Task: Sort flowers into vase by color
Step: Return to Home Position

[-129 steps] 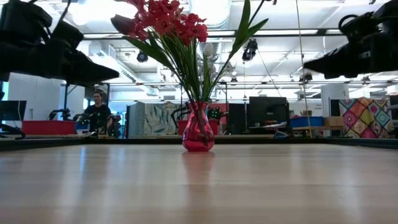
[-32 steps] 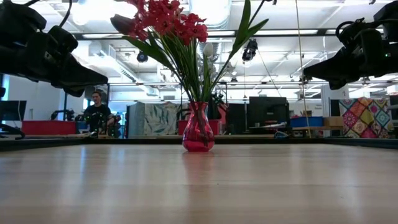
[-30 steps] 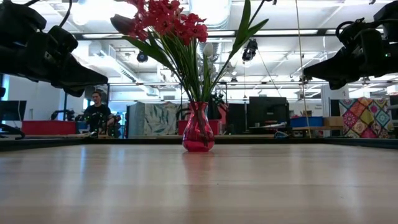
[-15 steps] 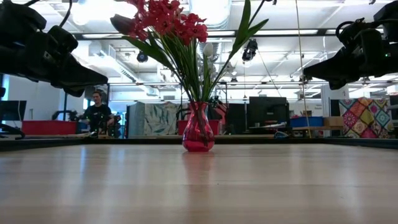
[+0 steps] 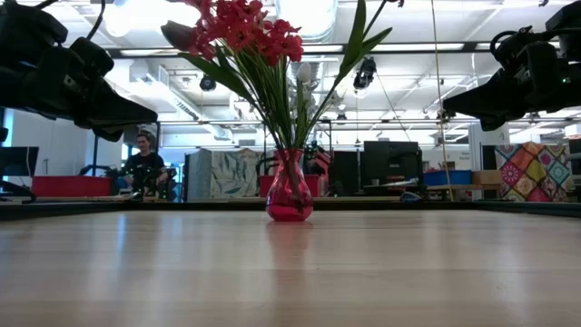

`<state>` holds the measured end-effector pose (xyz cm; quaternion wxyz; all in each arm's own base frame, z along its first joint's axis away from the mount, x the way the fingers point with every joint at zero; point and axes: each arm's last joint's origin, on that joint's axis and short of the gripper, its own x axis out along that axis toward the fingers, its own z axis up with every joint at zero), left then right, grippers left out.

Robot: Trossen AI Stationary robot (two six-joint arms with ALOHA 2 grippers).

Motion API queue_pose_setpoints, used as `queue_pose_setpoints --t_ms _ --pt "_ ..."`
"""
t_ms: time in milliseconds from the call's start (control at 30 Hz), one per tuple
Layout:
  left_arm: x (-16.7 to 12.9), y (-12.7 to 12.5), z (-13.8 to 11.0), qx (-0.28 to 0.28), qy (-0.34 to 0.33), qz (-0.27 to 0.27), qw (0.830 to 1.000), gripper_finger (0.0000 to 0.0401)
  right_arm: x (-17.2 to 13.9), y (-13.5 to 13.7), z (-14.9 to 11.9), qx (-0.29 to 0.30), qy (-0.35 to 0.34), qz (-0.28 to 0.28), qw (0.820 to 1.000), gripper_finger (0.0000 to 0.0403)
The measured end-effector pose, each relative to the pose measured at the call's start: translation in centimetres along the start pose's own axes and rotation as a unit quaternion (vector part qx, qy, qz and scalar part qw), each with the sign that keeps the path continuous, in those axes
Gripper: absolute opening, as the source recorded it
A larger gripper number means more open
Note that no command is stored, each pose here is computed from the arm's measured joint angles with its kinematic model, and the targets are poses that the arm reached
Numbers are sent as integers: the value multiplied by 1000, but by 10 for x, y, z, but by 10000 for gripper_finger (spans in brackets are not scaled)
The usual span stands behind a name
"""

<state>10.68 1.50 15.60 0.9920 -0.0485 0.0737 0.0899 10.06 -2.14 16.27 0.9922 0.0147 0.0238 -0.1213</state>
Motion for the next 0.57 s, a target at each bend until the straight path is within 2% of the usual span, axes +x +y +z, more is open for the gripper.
queue_pose_setpoints --t_ms 567 --pt "0 0 0 0 0 3 1000 0 0 0 0 0 0 0 1000 9"
